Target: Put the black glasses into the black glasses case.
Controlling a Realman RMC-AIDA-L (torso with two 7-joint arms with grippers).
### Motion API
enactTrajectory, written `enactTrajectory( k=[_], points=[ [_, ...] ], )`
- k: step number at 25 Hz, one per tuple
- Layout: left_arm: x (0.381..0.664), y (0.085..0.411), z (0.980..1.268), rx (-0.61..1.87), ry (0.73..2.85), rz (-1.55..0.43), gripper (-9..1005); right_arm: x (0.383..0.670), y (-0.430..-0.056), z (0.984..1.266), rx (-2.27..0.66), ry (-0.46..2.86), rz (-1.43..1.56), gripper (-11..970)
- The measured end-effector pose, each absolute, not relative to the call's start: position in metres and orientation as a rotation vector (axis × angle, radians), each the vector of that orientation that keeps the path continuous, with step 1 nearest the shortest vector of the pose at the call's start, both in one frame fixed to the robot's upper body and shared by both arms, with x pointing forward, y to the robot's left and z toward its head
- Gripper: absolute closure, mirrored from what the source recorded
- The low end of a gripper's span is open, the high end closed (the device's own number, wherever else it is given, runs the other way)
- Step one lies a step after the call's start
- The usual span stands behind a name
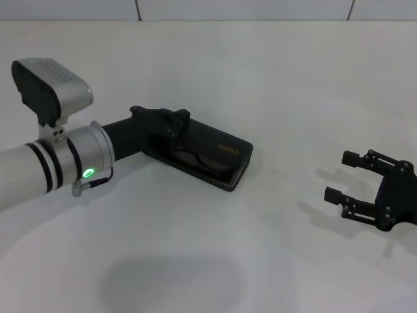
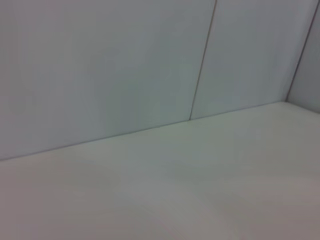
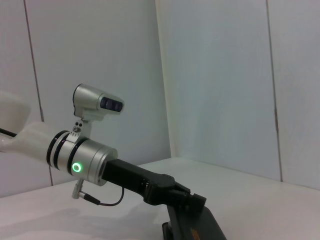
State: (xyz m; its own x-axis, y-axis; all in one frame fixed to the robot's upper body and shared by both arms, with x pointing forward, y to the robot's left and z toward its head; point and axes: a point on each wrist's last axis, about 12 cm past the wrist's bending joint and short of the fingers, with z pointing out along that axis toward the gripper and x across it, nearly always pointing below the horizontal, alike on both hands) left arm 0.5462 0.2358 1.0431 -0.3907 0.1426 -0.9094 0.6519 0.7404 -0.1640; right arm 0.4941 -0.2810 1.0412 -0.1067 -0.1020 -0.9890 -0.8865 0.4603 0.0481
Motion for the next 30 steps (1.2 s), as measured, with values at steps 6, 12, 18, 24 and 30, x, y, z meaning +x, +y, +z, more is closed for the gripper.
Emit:
enactTrajectory(
  k=[6, 12, 18, 24, 30],
  points=[
    [0.542, 0.237, 1.038, 0.611, 1.887, -0.629, 931, 0.494, -0.281, 1.041, -0.897, 1.546, 0.843, 191],
    [0.536, 0.239, 1.032, 0.608, 1.849, -0.631, 930, 0.494, -0.281, 1.041, -0.9, 1.547, 0.845, 190],
    [0.532, 0.24, 1.027, 0.605, 1.821, -0.629, 929, 0.492, -0.281, 1.04, -0.901, 1.549, 0.847, 190],
    [0.529, 0.241, 1.023, 0.61, 1.805, -0.618, 928, 0.492, -0.28, 1.04, -0.903, 1.548, 0.849, 190],
    [0.528, 0.241, 1.019, 0.609, 1.808, -0.613, 927, 0.492, -0.28, 1.04, -0.905, 1.548, 0.852, 191]
  ],
)
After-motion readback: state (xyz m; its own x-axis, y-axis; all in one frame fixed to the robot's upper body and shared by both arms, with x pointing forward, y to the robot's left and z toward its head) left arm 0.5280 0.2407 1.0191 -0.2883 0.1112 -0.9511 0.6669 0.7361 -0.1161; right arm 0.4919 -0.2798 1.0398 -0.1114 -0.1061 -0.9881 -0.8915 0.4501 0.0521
